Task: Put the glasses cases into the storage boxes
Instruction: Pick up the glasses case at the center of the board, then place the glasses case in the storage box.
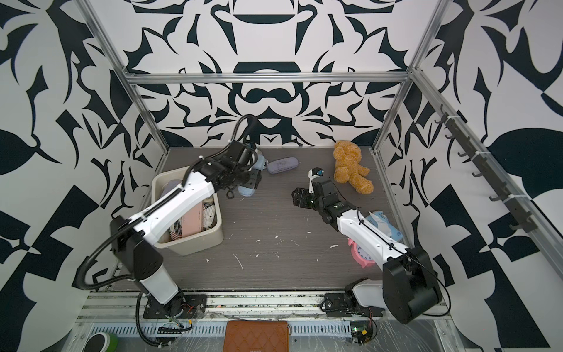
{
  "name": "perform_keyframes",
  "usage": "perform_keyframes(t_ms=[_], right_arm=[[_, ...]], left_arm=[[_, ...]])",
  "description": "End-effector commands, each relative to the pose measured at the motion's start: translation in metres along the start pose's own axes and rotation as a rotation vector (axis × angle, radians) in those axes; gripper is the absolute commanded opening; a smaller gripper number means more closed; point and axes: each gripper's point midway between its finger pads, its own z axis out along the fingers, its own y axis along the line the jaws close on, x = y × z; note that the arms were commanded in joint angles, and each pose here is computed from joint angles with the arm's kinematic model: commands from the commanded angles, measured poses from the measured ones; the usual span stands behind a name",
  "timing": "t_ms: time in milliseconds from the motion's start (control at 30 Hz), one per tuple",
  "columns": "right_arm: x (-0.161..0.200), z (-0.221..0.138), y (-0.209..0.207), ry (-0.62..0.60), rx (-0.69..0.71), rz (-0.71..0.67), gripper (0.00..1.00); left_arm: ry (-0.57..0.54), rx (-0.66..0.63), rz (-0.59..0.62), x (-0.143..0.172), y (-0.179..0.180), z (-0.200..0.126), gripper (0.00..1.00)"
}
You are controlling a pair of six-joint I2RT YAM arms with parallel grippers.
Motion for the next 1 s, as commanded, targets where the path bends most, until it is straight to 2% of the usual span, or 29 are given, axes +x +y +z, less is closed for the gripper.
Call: perform_keyframes(t_ms=[0, 133, 267, 367, 467, 567, 633, 733, 867, 967], right_arm=[[-0.01, -0.006, 0.009, -0.037, -0.043, 0.016, 0.73], [-0.011, -0.007, 0.012, -0.036, -0.063, 0.026, 0.73], [-0.011, -0.009, 0.017, -0.039, -0.084, 0.029, 0.73], [-0.011, -0.01, 0.019, -0.037, -0.095, 0.029, 0.73], [-0.012, -0.013, 0.02, -0.042, -0.1, 0.027, 0.73], [-0.014, -0.015, 0.021, -0.049, -0.102, 0.024, 0.73], [-0.014, -0.017, 0.021, -0.051, -0.102, 0.022, 0.73], [-0.015, -0.017, 0.02, -0.055, -0.1, 0.022, 0.74], [-0.013, -0.013, 0.02, -0.044, -0.097, 0.024, 0.74], [-0.013, -0.013, 0.02, -0.044, -0.097, 0.024, 0.74]], left_arm=[[0.086, -0.21, -0.104, 0.042, 0.076, -0.039, 0.58], [0.103, -0.351, -0.31, 0.1, 0.149, -0.089, 0.59], [0.124, -0.467, -0.434, 0.148, 0.188, -0.116, 0.61], [0.167, -0.514, -0.474, 0.171, 0.204, -0.114, 0.62], [0.223, -0.478, -0.505, 0.184, 0.204, -0.1, 0.64], [0.26, -0.484, -0.487, 0.192, 0.206, -0.092, 0.68], [0.277, -0.478, -0.476, 0.195, 0.204, -0.09, 0.74], [0.266, -0.472, -0.474, 0.191, 0.203, -0.097, 1.0], [0.158, -0.443, -0.474, 0.161, 0.199, -0.127, 0.99], [0.075, -0.299, -0.493, 0.135, 0.175, -0.14, 0.99]])
